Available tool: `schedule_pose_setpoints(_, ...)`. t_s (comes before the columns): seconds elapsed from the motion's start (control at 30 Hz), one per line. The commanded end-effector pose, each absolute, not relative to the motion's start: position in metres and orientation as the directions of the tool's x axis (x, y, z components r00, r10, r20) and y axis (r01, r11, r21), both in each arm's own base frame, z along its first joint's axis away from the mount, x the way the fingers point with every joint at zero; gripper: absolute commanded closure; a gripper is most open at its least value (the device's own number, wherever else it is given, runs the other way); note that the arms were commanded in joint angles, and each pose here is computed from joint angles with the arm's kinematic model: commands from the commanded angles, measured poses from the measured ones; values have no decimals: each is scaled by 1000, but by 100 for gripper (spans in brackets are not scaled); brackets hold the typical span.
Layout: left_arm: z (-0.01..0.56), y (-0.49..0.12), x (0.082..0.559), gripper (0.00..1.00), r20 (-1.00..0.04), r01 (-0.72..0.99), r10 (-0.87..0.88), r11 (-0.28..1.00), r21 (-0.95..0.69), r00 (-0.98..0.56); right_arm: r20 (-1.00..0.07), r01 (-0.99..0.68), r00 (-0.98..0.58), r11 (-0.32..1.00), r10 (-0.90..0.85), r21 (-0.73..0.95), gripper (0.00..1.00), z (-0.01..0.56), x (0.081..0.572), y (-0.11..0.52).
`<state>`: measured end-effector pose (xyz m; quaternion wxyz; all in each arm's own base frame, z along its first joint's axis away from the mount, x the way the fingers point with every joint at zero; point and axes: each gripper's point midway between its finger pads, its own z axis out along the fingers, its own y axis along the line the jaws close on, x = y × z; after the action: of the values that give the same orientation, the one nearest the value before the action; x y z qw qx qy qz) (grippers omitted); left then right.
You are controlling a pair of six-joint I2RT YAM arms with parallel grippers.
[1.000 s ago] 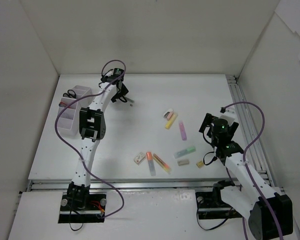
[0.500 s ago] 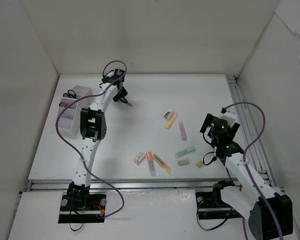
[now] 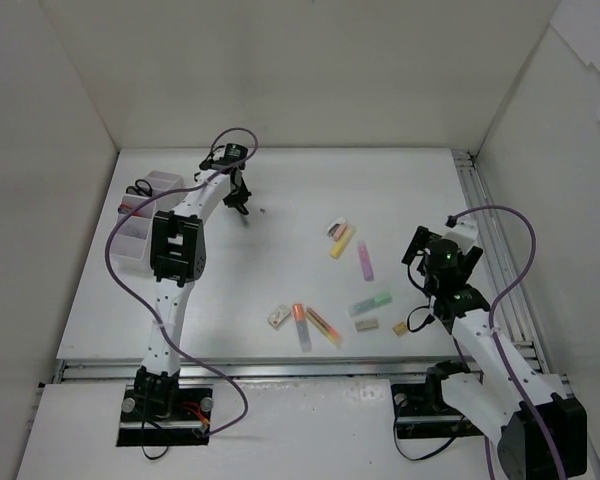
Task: Sort the stationery into containers
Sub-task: Pick up the pen from the center of the board, then place the pen in the storage box.
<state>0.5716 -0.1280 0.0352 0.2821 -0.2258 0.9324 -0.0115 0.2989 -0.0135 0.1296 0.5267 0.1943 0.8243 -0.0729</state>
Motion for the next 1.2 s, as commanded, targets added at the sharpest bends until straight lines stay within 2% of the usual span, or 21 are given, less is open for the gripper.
schedule_pose_setpoints(0.0, 88, -152, 577, 100, -598, -196, -310, 949, -248, -739, -926, 418, -268, 898, 266, 137, 2, 152, 305, -17)
schedule_pose_setpoints(0.03, 87, -155, 568, 100, -592, -164, -288, 953, -254, -753, -925, 414, -268, 899, 269, 141, 2, 150, 305, -17)
schedule_pose_setpoints(0.07, 124, -155, 573, 100, -660, -122, -281, 953, -277, -697, -928, 402, -258, 903, 269, 150, 2, 153, 306, -15)
schedule_pose_setpoints(0.13, 133, -139, 562, 100, -711, -99, -209, 976, -194, -672, -928, 385, -254, 909, 271, 160, 2, 154, 306, -12)
schedule_pose_setpoints(0.2, 190, -136, 555, 100, -806, -45, -181, 981, -189, -563, -929, 373, -248, 912, 273, 169, 2, 156, 306, -11)
schedule_pose_setpoints(0.23, 178, -128, 540, 100, -806, -35, -134, 990, -139, -577, -929, 370, -249, 913, 275, 171, 2, 155, 305, -10)
schedule_pose_setpoints(0.3, 234, -108, 528, 100, -893, -47, -132, 991, -124, -430, -931, 361, -236, 915, 279, 182, 2, 159, 305, -9)
schedule_pose_setpoints(0.33, 217, -100, 511, 100, -889, -41, -90, 996, -81, -448, -932, 357, -233, 916, 278, 184, 2, 158, 305, -8)
schedule_pose_setpoints(0.4, 259, -74, 499, 100, -941, -65, -105, 994, -89, -321, -935, 338, -223, 921, 277, 192, 2, 160, 304, -6)
schedule_pose_setpoints(0.43, 238, -52, 487, 100, -931, -95, -90, 994, -60, -353, -937, 336, -210, 920, 281, 201, 2, 162, 305, -6)
schedule_pose_setpoints(0.47, 265, -42, 483, 100, -960, -93, -95, 993, -72, -262, -938, 331, -205, 921, 280, 203, 2, 163, 305, -6)
schedule_pose_setpoints(0.53, 257, -12, 473, 100, -964, -125, -83, 991, -52, -254, -939, 328, -200, 922, 281, 205, 2, 164, 305, -6)
schedule_pose_setpoints(0.67, 281, 29, 463, 100, -988, -133, -21, 991, -1, -153, -941, 317, -194, 925, 278, 209, 2, 165, 306, -5)
schedule_pose_setpoints(0.83, 290, 47, 467, 100, -995, -29, 37, 999, 40, -96, -940, 304, -206, 931, 271, 202, 2, 163, 309, -2)
schedule_pose_setpoints(0.97, 283, 62, 479, 100, -994, -30, 53, 998, 56, -99, -935, 295, -240, 938, 260, 185, 2, 159, 314, 2)
schedule_pose_setpoints(1.17, 268, 85, 470, 100, -998, -54, -11, 998, -8, -60, -939, 290, -233, 940, 251, 179, 2, 160, 314, 1)
